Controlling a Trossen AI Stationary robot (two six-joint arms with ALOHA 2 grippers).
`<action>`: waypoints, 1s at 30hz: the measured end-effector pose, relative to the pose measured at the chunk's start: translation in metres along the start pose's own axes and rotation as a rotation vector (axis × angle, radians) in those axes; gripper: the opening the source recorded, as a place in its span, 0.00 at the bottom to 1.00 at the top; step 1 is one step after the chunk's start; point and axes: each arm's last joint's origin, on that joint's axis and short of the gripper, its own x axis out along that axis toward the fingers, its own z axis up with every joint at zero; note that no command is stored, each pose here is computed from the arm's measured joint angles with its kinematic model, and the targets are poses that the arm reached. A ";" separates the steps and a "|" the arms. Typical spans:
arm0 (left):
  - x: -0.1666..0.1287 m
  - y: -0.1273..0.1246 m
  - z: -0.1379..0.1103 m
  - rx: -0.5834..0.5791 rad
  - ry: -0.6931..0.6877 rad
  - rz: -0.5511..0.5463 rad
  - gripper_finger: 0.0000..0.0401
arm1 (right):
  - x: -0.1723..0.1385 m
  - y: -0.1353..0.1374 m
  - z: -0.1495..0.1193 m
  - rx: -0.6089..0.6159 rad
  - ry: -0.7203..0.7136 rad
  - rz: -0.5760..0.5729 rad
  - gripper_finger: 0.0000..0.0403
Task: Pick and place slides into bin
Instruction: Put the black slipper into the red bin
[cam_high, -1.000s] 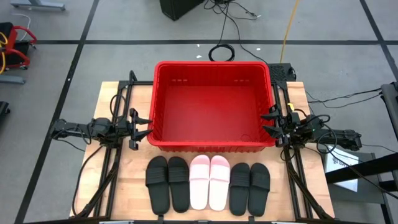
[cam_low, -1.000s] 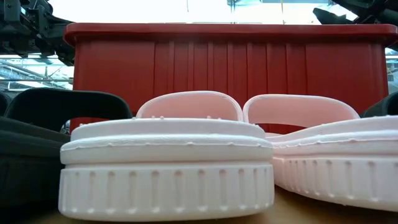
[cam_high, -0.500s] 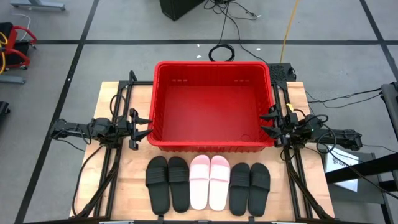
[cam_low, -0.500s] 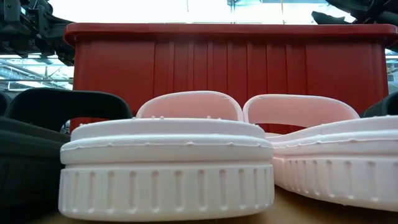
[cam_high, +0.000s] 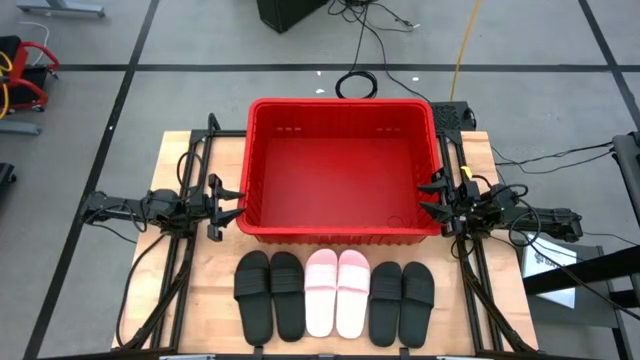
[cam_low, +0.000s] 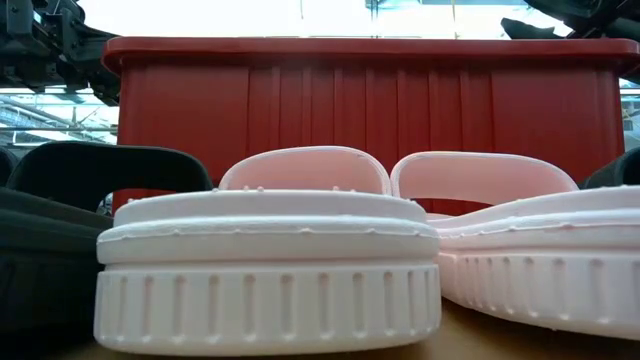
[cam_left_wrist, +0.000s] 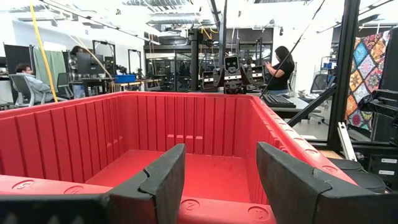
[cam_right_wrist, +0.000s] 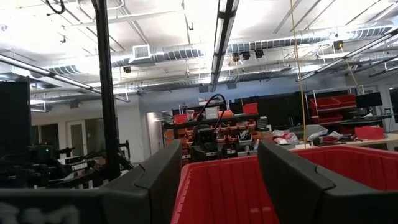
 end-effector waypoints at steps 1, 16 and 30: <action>0.000 0.000 0.000 0.000 0.000 0.000 0.51 | 0.000 0.000 0.000 0.000 0.000 0.000 0.50; 0.000 0.000 0.000 0.000 0.000 0.000 0.51 | 0.000 0.000 0.000 0.046 0.000 0.000 0.50; 0.000 0.000 0.001 -0.125 -0.018 -0.012 0.51 | 0.000 0.001 0.006 0.041 -0.063 0.011 0.50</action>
